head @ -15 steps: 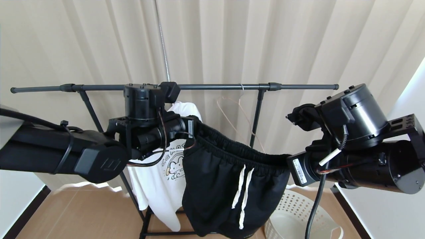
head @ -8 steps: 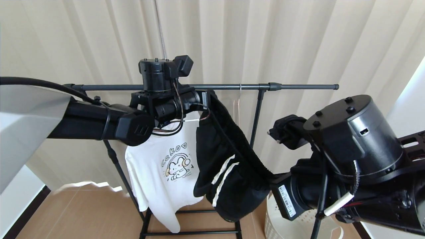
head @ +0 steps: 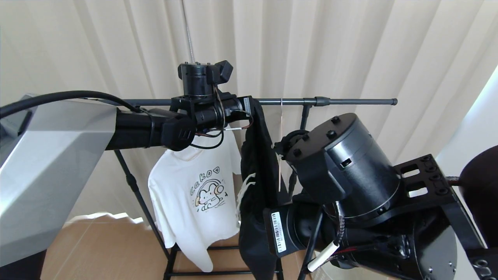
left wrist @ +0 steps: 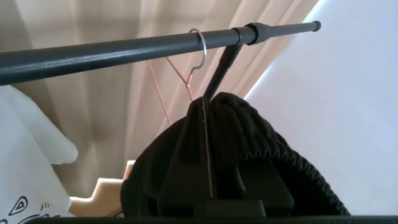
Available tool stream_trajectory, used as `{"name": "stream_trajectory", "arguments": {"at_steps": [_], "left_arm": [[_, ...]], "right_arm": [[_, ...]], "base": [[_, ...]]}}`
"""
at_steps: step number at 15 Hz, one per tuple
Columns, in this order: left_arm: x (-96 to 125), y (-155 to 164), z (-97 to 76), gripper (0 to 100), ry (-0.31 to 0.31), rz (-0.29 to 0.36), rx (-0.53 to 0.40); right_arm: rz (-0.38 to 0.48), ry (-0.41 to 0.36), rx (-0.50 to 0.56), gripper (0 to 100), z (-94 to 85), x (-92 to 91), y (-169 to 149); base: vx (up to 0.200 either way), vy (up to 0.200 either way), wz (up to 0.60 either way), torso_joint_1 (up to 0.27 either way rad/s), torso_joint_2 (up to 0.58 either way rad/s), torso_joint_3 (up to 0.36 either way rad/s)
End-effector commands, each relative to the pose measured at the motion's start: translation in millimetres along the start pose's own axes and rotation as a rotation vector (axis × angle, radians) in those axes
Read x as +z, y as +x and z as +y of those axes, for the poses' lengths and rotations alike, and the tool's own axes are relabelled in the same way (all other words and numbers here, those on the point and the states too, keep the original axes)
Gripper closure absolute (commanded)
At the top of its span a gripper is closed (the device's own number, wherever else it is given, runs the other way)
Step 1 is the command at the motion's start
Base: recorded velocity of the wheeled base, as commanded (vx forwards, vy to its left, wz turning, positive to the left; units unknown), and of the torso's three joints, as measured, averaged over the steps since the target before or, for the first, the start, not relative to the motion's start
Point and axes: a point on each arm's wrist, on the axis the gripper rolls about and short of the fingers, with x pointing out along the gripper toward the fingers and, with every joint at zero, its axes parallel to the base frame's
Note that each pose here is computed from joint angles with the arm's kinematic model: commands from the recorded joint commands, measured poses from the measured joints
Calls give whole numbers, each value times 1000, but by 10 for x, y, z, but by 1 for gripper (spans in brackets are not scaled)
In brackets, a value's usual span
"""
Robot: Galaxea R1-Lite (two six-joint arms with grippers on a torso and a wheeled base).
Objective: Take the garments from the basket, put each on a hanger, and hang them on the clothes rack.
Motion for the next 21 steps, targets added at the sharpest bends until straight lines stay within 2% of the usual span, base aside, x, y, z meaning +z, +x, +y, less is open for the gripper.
{"name": "stream_trajectory", "arguments": {"at_steps": [1, 4, 6, 8, 10, 12, 14, 16, 17, 18, 20, 21], "left_arm": [[-9, -12, 43, 100, -4, 10, 14], [277, -497, 17, 100, -25, 76, 77], [324, -837, -61, 100, -31, 155, 146], [213, -1177, -133, 100, 12, 278, 229], [38, -1400, -207, 100, 57, 346, 314], [-230, -1560, -337, 100, 91, 425, 377], [-547, -1780, -491, 100, 120, 524, 350], [-780, -1904, -636, 100, 136, 597, 301], [-926, -1929, -804, 100, 111, 636, 258], [-992, -1910, -971, 100, 62, 648, 219], [-1057, -1811, -1254, 100, -37, 655, 160], [-1069, -1762, -1328, 100, -72, 657, 150]], "right_arm": [[4, 6, -25, 100, -52, 27, 54], [56, -40, -171, 100, -500, 140, -44], [28, -26, -254, 100, -667, 246, 43], [-32, 11, -274, 100, -647, 431, 231], [-86, 58, -290, 100, -616, 747, 543], [-140, 98, -290, 100, -562, 1025, 874], [-193, 120, -265, 100, -464, 1208, 1081], [-209, 129, -259, 100, -414, 1265, 1325], [-243, 141, -238, 100, -401, 1273, 1466], [-290, 153, -215, 100, -368, 1281, 1599], [-308, 163, -201, 100, -350, 1277, 1661], [-309, 168, -200, 100, -350, 1280, 1654]], "base": [[0, 0, 0, 0, 0, 0], [0, 0, 0, 0, 0, 0], [0, 0, 0, 0, 0, 0], [0, 0, 0, 0, 0, 0], [0, 0, 0, 0, 0, 0], [0, 0, 0, 0, 0, 0], [0, 0, 0, 0, 0, 0], [0, 0, 0, 0, 0, 0], [0, 0, 0, 0, 0, 0], [0, 0, 0, 0, 0, 0], [0, 0, 0, 0, 0, 0], [0, 0, 0, 0, 0, 0]]}}
